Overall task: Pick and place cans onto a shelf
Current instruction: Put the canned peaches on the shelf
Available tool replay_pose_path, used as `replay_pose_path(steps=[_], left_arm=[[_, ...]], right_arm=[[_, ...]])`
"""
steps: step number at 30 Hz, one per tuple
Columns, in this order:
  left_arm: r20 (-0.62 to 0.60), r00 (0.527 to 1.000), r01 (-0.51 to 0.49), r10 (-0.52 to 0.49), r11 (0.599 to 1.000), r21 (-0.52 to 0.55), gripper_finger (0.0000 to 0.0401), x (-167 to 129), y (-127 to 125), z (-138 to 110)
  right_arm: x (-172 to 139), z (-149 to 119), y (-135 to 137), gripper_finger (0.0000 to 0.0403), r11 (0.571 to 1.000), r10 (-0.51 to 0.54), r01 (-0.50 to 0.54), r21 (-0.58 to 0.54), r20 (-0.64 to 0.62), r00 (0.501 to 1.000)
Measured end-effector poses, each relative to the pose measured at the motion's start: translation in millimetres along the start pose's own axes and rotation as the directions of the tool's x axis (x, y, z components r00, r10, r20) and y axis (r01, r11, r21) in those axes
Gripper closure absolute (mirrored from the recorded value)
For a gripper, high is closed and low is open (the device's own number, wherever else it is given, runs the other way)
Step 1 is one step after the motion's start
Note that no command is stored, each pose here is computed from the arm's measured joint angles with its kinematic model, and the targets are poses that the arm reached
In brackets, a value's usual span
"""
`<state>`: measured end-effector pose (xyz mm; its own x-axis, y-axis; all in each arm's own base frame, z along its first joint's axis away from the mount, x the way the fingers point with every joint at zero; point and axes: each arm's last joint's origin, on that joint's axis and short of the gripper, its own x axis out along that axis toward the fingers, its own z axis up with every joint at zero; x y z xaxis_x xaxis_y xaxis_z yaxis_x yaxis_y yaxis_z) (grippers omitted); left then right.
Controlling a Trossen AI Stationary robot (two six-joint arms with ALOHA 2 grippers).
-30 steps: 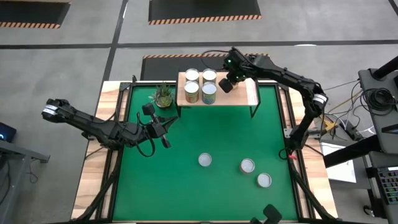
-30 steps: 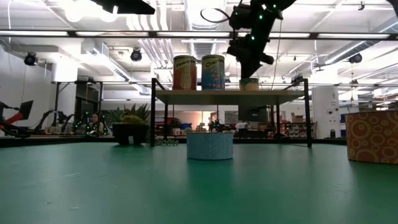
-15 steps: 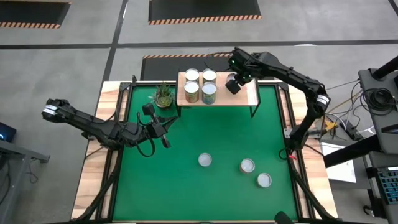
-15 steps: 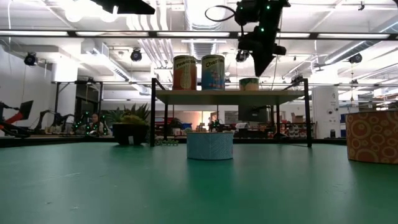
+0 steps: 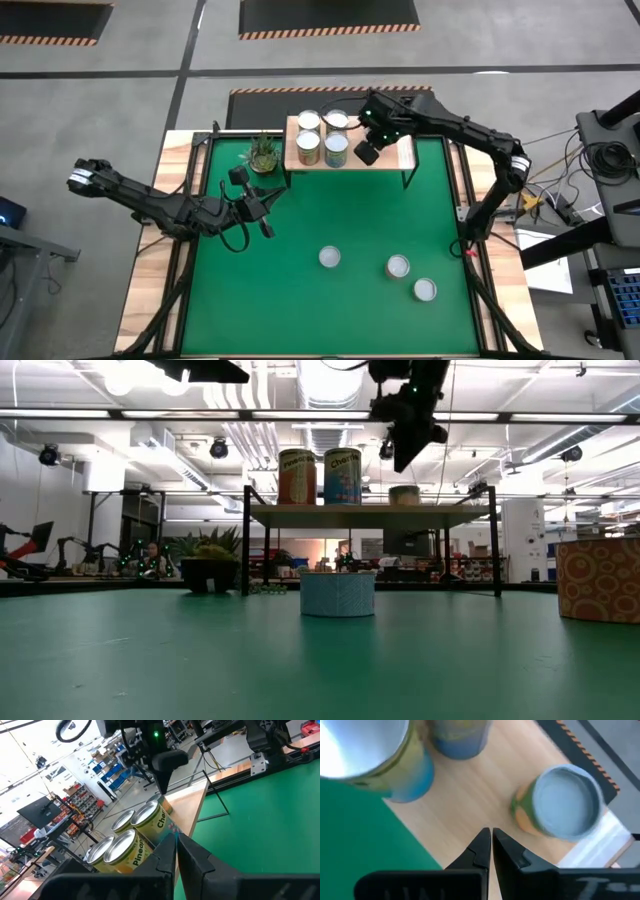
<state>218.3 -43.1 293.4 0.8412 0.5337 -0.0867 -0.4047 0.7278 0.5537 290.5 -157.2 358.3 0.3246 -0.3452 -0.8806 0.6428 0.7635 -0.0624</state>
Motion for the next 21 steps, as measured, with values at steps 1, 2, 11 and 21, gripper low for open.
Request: replay_pose_path(steps=[1, 2, 11, 21], left_arm=[[0.000, 1.000, 0.000, 0.000, 1.000, 0.000, 0.0401, 0, 0, 0], [0.000, 1.000, 0.000, 0.000, 1.000, 0.000, 0.0401, 0, 0, 0], [0.000, 1.000, 0.000, 0.000, 1.000, -0.001, 0.0401, 0, 0, 0], [0.000, 1.000, 0.000, 0.000, 1.000, -0.001, 0.0401, 0, 0, 0]], right_arm=[[-1, 0, -1, 0.0394, 1.000, -0.001, 0.001, 0.001, 0.007, 1.000], [-2, 1, -1, 0.0394, 1.000, -0.003, 0.003, 0.000, 0.012, 1.000], [5, 7, -28, 0.0394, 0.977, -0.214, 0.214, -0.002, 0.053, 0.975], [31, 15, -34, 0.0394, 0.974, -0.219, 0.222, -0.038, 0.052, 0.974]])
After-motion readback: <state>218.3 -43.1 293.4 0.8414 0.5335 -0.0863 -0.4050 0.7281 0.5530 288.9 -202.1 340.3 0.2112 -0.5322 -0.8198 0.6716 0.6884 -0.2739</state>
